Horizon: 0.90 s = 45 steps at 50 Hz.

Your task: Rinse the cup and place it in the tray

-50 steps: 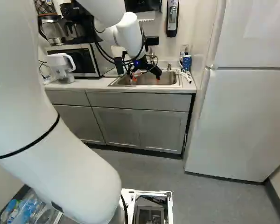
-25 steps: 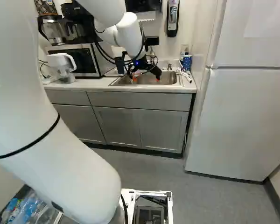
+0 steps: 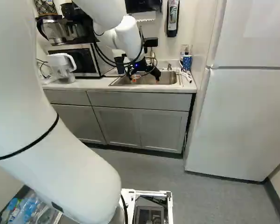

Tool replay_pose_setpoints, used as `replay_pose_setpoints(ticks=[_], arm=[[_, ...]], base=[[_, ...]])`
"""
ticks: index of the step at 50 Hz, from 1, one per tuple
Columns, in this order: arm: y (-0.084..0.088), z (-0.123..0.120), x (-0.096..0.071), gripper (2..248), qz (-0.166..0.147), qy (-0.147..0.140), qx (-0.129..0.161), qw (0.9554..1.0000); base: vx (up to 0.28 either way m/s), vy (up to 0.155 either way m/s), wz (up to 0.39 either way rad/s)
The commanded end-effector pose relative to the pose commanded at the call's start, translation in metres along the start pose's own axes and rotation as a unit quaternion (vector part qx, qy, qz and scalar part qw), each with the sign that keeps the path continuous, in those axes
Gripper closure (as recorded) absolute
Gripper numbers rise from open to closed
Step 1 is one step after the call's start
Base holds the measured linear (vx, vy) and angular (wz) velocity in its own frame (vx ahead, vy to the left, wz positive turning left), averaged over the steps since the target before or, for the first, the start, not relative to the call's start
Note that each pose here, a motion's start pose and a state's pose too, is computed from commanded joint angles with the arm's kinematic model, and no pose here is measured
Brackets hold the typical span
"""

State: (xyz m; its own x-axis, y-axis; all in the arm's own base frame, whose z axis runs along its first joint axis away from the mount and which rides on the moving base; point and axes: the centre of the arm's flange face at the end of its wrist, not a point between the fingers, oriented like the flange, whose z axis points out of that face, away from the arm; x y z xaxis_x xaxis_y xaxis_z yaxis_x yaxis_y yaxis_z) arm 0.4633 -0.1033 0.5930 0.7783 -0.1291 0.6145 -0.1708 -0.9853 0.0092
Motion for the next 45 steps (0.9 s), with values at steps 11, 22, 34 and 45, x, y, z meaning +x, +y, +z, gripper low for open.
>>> replay_pose_setpoints(ticks=[11,22,34,45], arm=[[-0.004,0.006,-0.009,3,-0.002,0.011,0.000,0.9999],[-0.009,0.012,-0.022,3,-0.005,0.025,0.001,0.9997],[-0.016,0.021,-0.039,3,-0.009,0.044,0.002,0.9990],[-0.023,0.029,-0.059,3,-0.013,0.065,0.004,0.9978]], base=[[0.000,0.000,0.000],[0.000,0.000,0.000],[0.000,0.000,0.000],[0.000,0.000,0.000]])
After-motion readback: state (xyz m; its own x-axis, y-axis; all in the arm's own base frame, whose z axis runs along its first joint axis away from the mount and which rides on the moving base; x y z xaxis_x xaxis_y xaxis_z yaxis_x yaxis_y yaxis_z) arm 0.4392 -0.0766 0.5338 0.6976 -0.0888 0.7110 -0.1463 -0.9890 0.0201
